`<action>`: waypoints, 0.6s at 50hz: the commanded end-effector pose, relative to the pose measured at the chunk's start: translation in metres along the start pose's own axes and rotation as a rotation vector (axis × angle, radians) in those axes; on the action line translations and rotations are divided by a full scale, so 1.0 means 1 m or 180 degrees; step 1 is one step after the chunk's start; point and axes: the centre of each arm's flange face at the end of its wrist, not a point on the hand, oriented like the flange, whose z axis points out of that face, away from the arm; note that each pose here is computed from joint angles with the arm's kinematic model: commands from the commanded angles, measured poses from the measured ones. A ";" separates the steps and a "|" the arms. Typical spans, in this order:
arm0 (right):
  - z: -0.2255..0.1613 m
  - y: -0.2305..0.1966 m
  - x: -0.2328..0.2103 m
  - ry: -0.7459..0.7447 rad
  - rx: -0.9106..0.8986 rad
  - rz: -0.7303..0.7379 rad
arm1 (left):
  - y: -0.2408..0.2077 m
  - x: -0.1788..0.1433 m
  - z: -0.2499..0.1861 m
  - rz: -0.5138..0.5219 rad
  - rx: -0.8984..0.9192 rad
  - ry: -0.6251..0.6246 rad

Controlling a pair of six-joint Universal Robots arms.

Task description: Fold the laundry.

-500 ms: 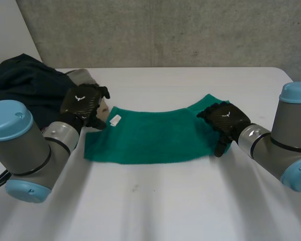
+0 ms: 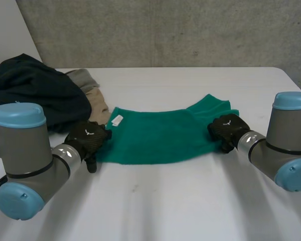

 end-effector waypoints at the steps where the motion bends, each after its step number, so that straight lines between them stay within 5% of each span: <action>1: 0.000 -0.005 0.002 0.0066 0.0135 0.0004 | 0.010 0.004 0.011 0.0038 -0.0084 0.0029; 13: -0.037 -0.058 0.003 0.0120 0.0696 0.0262 | 0.015 0.008 0.038 0.0205 0.0036 -0.0051; 30: -0.045 -0.071 0.001 0.0157 0.0773 0.0275 | -0.008 -0.012 0.042 0.0314 0.0259 -0.0476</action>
